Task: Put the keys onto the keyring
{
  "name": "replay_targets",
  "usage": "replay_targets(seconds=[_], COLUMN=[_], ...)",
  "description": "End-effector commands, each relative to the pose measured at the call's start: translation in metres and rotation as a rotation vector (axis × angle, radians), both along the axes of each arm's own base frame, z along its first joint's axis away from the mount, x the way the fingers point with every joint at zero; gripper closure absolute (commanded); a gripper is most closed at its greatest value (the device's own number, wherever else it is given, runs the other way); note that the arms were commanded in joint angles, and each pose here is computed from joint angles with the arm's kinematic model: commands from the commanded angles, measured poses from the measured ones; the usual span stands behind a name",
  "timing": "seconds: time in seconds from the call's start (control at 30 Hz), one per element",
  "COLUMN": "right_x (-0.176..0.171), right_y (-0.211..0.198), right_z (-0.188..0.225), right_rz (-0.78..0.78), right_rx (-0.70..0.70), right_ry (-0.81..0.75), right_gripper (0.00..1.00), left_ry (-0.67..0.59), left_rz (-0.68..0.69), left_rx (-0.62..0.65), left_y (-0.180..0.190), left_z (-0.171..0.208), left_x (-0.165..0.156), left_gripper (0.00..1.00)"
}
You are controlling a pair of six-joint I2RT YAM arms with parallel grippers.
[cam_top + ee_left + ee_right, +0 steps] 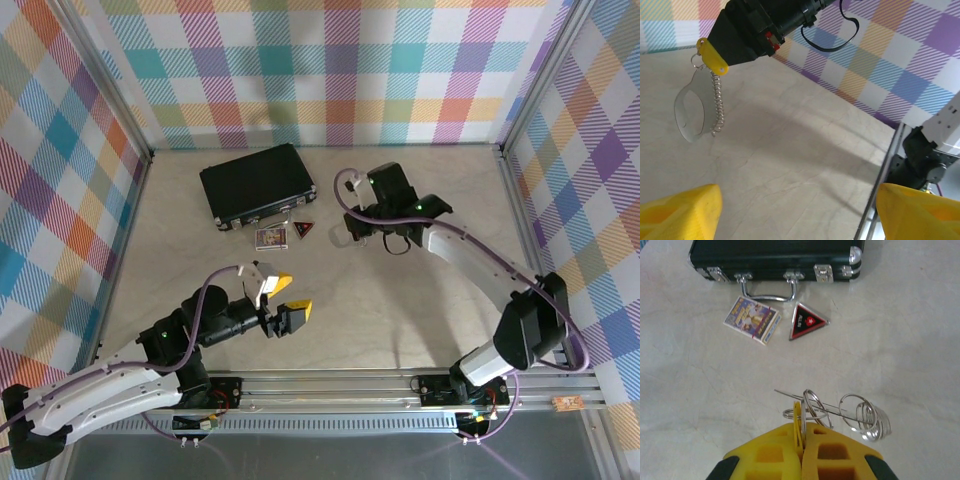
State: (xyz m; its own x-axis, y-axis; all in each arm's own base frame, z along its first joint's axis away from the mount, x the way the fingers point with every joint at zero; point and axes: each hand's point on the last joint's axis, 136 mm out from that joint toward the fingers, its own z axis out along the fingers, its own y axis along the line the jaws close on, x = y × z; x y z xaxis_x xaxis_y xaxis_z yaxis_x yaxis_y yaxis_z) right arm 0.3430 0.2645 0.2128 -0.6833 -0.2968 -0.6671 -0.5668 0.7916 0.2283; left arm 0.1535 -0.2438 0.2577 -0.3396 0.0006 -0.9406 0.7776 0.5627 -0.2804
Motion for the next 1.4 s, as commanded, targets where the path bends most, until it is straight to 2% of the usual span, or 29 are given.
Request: replay_targets(seconds=[0.0,0.27,0.37,0.5,1.0,1.37], right_x=[0.019,0.05,0.056,0.056,0.002,-0.054], right_y=[0.012,0.022,0.026,0.029,0.0,0.0], right_z=[0.021,0.01,0.003,-0.006,-0.044,-0.082], right_rz=[0.023,0.017,0.024,0.028,0.013,0.023], right_rx=[0.065,0.078,0.078,0.08,0.066,0.22], right_ry=[-0.05,-0.022,-0.007,0.023,0.113,0.294], right_gripper=[1.0,1.0,1.0,1.0,1.0,1.0], left_ry=[-0.003,0.01,0.005,0.0,-0.005,0.016], left_rz=[0.074,0.109,0.114,0.112,0.117,0.104], left_rx=[-0.008,-0.034,-0.043,-0.051,-0.024,-0.027], left_y=[0.005,0.002,0.001,0.0,0.003,-0.006], left_z=[0.014,0.024,0.028,0.032,0.027,0.018], left_x=[0.012,0.021,0.023,0.024,0.025,0.028], left_gripper=[0.19,0.14,0.06,0.05,0.04,0.04])
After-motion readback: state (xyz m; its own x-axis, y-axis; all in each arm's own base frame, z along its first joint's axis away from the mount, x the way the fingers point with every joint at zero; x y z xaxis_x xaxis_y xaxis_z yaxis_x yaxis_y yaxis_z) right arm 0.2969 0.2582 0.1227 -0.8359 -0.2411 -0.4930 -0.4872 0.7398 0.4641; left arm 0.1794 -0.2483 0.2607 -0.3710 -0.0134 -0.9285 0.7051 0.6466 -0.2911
